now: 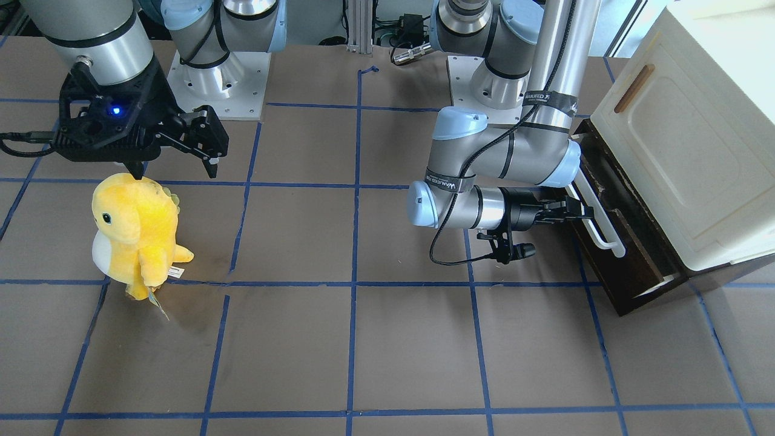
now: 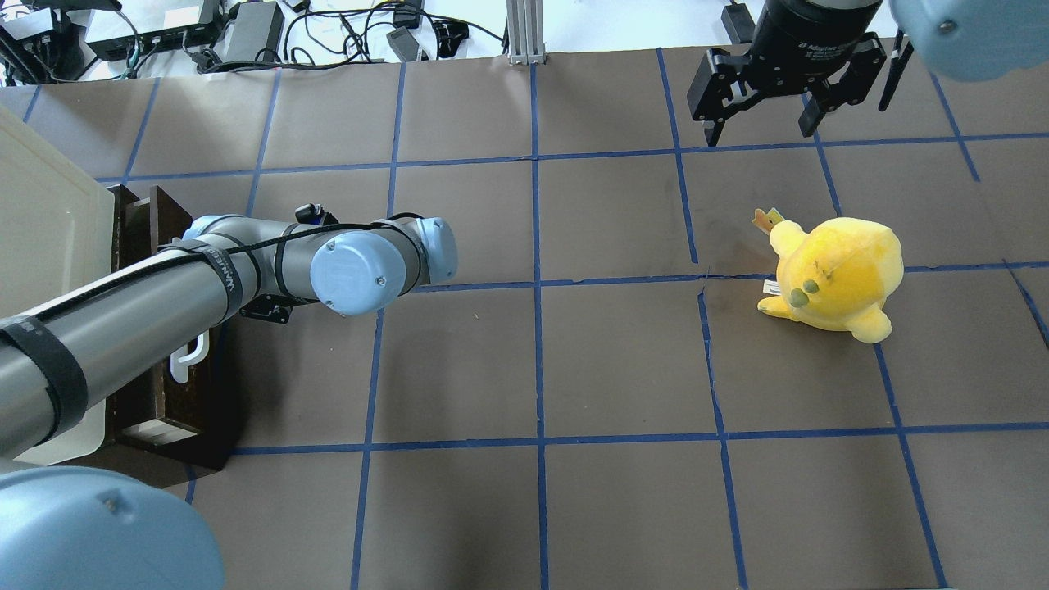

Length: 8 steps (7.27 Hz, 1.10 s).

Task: Pull drawer sideways
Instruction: 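Pull the handle with the left gripper, sliding the drawer outward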

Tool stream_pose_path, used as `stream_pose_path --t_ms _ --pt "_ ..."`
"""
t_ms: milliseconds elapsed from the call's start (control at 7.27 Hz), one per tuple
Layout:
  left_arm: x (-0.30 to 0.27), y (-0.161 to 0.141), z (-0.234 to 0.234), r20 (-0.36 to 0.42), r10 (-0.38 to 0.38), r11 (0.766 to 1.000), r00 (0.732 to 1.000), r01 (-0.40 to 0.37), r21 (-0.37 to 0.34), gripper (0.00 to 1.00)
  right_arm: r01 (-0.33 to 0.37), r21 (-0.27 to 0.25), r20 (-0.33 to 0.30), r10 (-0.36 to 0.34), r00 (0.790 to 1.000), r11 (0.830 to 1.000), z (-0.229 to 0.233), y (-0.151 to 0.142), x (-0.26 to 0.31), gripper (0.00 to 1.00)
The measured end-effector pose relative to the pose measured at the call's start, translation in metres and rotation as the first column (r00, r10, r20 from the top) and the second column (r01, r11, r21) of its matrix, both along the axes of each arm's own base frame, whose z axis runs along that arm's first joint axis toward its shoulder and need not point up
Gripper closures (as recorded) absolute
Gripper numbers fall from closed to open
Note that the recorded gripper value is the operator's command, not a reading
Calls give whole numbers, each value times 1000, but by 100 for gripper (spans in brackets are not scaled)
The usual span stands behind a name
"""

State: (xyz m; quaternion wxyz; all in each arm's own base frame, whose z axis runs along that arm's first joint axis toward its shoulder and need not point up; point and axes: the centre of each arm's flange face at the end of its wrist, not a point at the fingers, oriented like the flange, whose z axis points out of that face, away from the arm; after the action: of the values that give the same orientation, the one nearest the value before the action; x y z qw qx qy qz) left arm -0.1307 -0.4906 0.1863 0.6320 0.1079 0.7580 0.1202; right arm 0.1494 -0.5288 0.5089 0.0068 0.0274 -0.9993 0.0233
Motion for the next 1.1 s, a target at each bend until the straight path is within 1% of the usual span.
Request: stream_pose_path --t_ms 1101 --pt "-24 4 3 -13 -33 999 999 33 -6 100 0 0 0 0 1000 1000 0 0 0 0"
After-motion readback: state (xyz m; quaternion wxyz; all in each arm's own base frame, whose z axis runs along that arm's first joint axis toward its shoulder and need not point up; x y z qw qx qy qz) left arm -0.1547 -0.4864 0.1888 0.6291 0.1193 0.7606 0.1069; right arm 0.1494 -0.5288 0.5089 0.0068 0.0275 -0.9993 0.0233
